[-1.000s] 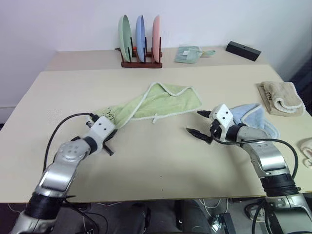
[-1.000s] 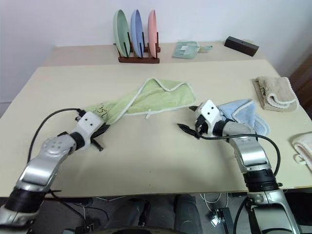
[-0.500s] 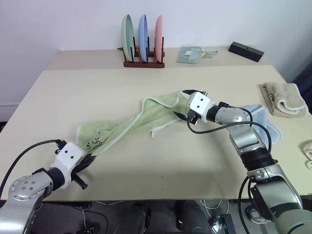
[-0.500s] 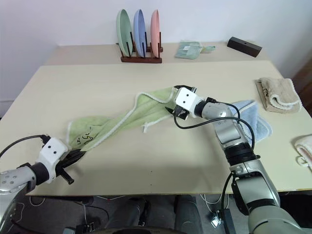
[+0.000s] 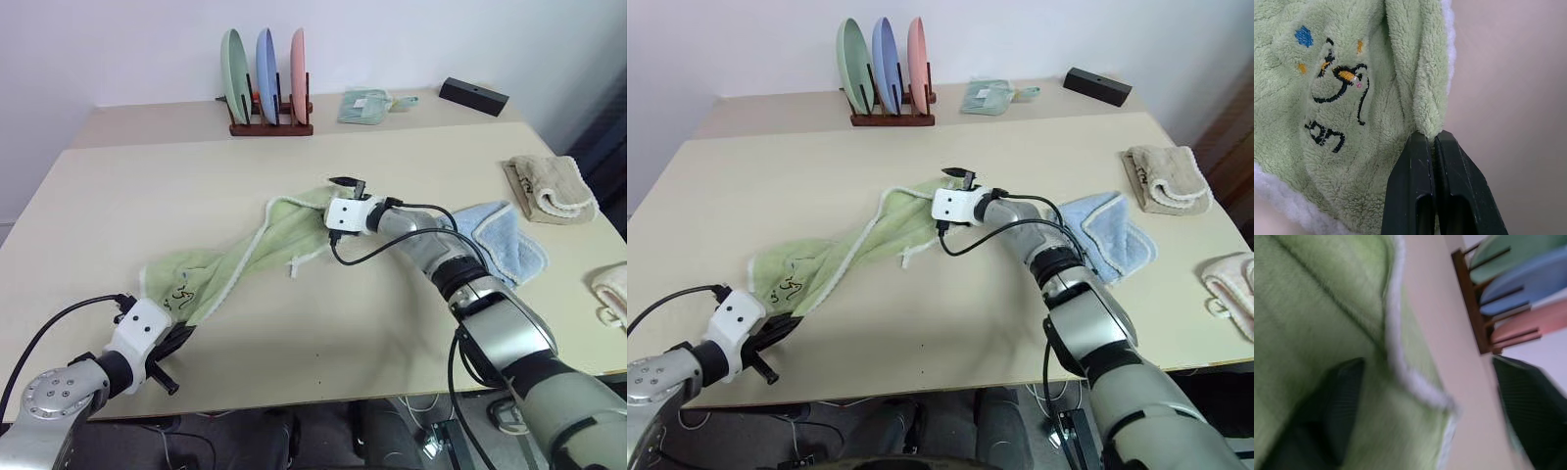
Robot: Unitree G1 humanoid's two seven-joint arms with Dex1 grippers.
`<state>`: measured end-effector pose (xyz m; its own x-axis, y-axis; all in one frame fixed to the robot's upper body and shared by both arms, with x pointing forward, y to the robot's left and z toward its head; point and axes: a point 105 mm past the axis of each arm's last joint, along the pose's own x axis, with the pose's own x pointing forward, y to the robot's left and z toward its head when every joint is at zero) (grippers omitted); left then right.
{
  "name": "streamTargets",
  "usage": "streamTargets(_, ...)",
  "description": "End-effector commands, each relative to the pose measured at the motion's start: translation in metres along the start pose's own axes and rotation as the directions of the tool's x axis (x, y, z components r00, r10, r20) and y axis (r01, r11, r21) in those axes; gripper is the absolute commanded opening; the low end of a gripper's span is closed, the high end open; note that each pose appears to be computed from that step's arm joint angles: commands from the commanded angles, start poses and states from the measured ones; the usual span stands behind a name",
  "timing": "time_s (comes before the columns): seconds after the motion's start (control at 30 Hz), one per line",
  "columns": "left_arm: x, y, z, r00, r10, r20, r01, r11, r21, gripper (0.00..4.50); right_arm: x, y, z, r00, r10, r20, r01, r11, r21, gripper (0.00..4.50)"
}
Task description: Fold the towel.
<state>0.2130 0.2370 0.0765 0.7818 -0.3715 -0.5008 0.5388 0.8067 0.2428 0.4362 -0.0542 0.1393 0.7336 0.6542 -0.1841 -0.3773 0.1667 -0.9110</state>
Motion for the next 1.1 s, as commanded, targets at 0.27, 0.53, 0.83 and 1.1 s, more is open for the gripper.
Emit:
streamTargets(0.27,-0.006,-0.003,0.003,1.0,0.029,0.012,-0.029,1.0,0.013,0.0,0.009,-0.009,0.011,0.999,-0.025,0.024,0.027,0.993,-0.118,0.04)
streamTargets(0.53,-0.011,0.026,0.022,0.978,0.178,0.106,-0.181,0.983,0.019,0.0,-0.018,-0.048,-0.011,0.988,-0.157,-0.002,0.155,0.978,-0.138,0.04)
streamTargets(0.83,-0.025,0.165,0.14,0.681,0.578,0.449,-0.625,0.779,-0.055,0.0,-0.082,-0.176,-0.027,0.857,-0.51,-0.073,0.476,0.838,-0.266,0.04)
streamTargets(1.1,-0.051,0.193,0.212,0.56,0.546,0.623,-0.624,0.772,-0.116,0.0,-0.12,-0.225,0.012,0.801,-0.591,0.1,0.599,0.785,-0.156,0.04)
